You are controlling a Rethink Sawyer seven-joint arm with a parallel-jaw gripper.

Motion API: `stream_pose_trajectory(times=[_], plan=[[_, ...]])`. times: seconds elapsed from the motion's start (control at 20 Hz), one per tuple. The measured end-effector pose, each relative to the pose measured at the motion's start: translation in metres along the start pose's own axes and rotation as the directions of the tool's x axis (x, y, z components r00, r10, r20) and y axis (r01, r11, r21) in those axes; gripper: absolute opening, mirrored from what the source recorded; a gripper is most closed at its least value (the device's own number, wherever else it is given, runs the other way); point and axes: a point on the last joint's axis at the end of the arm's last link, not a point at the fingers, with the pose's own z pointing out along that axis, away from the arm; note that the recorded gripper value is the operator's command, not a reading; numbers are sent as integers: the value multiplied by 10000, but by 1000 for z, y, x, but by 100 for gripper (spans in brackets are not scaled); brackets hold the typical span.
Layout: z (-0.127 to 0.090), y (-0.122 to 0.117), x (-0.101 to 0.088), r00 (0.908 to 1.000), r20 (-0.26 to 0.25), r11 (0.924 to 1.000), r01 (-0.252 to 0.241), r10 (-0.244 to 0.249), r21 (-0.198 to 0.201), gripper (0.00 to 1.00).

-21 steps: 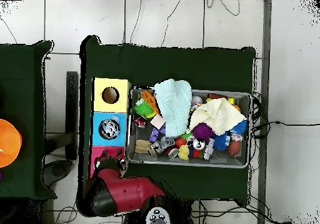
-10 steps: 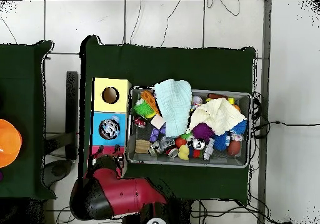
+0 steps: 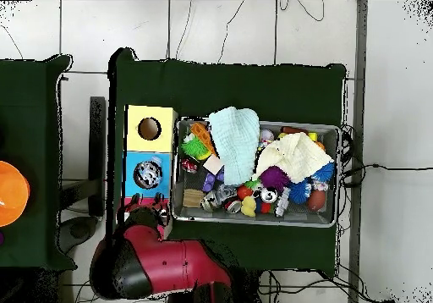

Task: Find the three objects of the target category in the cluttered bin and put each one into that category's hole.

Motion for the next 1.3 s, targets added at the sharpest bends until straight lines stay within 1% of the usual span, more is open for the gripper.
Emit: stream_pose_trajectory(times=[0.1,0.3,0.4,0.65,0.7,0.9,0.95,1.15,1.2,1.3], plan=[[0,-2,-4,10000,75,10000,-33,33,16,100],[4,-6,-19,9995,286,9999,-97,96,36,100],[9,-7,-33,9987,496,9999,-118,117,30,100],[15,-8,-49,9974,713,9999,-132,130,25,100],[17,-8,-58,9964,836,9999,-142,139,25,100],[20,-9,-67,9950,987,9999,-149,146,25,100],[23,-9,-73,9932,1154,9999,-138,135,19,100],[30,-10,-80,9877,1561,10000,19,-22,21,100],[35,-10,-81,9825,1857,9999,136,-137,15,100],[40,-9,-80,9771,2113,9997,251,-247,6,100]])
